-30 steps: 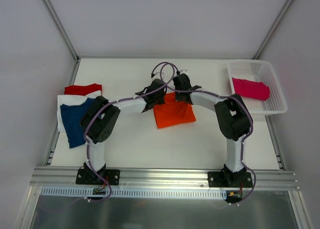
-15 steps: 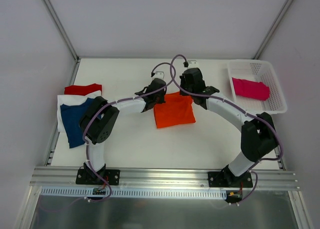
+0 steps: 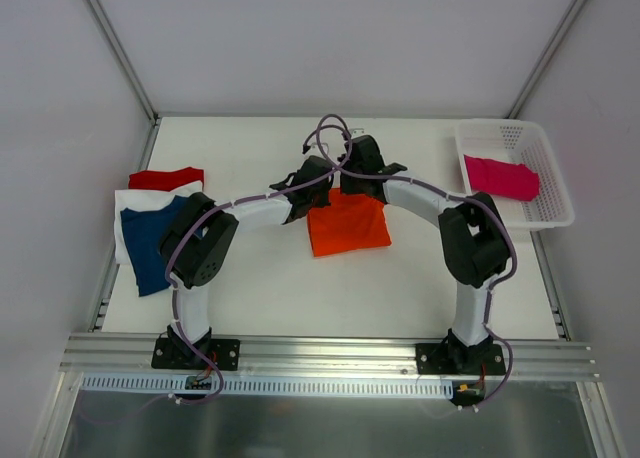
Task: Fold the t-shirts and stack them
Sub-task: Fold the tshirt
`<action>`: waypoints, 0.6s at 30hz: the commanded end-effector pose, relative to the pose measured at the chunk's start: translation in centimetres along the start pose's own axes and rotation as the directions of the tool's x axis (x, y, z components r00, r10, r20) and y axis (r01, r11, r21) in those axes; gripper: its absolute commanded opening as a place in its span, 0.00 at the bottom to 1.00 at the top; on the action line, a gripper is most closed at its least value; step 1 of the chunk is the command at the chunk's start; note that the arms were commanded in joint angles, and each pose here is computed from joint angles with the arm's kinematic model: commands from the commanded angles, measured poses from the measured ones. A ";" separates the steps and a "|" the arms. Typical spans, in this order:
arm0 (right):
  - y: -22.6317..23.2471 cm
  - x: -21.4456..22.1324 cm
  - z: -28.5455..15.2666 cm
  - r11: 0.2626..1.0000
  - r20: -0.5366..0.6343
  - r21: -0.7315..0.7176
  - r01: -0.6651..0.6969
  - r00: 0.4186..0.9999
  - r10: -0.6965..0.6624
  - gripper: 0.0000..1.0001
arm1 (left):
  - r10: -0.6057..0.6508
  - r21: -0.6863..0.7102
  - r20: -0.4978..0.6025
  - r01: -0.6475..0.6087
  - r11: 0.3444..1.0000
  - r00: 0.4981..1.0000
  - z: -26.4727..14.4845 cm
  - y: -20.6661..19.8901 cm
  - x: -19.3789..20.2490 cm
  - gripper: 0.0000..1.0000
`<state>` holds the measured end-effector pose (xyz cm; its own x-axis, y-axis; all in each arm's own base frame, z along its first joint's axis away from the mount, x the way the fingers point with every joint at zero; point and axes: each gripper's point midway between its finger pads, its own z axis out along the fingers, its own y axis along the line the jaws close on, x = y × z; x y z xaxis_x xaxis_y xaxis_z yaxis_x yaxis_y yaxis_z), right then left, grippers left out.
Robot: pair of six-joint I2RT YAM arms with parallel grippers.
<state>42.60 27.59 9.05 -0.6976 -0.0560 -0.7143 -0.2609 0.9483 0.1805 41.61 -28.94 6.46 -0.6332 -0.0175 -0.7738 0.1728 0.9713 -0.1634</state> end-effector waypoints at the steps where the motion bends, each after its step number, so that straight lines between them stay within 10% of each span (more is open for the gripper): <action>1: 1.8 -1.6 0.4 0.998 0.004 -0.058 -0.018 1.000 0.018 0.00 | 0.001 0.004 0.044 -0.001 1.000 0.999 -0.3 -0.3 -2.2 0.00; 18: -6.5 2.4 -1.2 0.944 -0.183 0.325 0.063 0.983 -0.003 0.00 | 0.013 -0.021 0.031 -0.012 1.000 0.999 -0.3 0.4 -2.0 0.00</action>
<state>41.84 24.14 5.62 -0.8012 -0.1116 -0.5879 -0.1599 0.9867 0.0305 41.65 -28.73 6.46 -0.6335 -0.0098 -0.7737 0.1703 0.9736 -0.1518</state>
